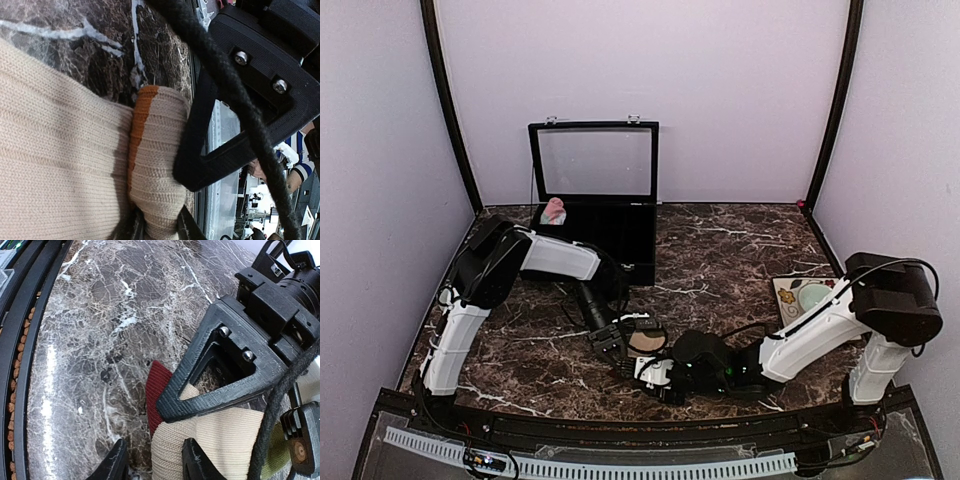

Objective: Roll the socks
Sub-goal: Roll the sock at the center of the board.

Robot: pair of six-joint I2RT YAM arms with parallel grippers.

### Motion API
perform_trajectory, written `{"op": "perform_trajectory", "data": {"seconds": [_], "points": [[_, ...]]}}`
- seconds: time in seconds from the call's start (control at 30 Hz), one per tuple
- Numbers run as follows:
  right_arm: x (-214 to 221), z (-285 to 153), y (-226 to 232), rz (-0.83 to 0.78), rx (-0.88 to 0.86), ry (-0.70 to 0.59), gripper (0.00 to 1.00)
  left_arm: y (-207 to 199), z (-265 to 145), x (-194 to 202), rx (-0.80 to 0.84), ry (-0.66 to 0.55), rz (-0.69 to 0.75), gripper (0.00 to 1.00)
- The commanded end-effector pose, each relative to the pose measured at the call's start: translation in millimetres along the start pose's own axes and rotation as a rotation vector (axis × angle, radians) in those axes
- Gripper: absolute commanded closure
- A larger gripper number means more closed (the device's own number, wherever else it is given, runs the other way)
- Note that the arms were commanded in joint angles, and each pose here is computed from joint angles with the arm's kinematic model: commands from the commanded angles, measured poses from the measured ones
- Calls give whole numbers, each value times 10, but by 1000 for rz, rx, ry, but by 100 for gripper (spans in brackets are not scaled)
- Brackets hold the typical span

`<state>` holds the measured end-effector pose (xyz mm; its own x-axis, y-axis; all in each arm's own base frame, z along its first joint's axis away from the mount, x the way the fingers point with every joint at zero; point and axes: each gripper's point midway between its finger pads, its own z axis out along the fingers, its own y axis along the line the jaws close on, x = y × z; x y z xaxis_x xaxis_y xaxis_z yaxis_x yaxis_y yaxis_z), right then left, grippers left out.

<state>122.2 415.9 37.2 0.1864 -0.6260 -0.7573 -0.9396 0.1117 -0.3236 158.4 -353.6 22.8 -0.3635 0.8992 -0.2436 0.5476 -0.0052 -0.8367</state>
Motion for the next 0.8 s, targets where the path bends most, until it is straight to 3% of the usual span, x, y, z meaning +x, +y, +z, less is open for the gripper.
{"op": "perform_trajectory", "data": {"seconds": [0.0, 0.2, 0.37, 0.5, 0.53, 0.57, 0.67, 0.77], "points": [[107, 45, -56, 11, 29, 19, 64, 548, 135, 530, -164, 229, -40, 77], [403, 97, -44, 66, 24, 91, 69, 478, 109, 496, -160, 217, -8, 75], [721, 83, 73, 121, -41, 177, 81, 316, -50, 372, -200, 168, 55, 65], [901, 39, 123, 158, -73, 227, 86, 177, -193, 274, -248, 119, 108, 46], [943, 26, 132, 172, -82, 239, 87, 133, -225, 254, -258, 108, 124, 9], [978, 17, 129, 188, -90, 250, 88, 105, -261, 234, -276, 98, 139, 2], [1071, -17, 159, 231, -126, 276, 92, 22, -420, 170, -383, 55, 209, 1], [1127, -43, 183, 286, -160, 292, 94, -12, -749, 53, -627, -4, 308, 1]]}}
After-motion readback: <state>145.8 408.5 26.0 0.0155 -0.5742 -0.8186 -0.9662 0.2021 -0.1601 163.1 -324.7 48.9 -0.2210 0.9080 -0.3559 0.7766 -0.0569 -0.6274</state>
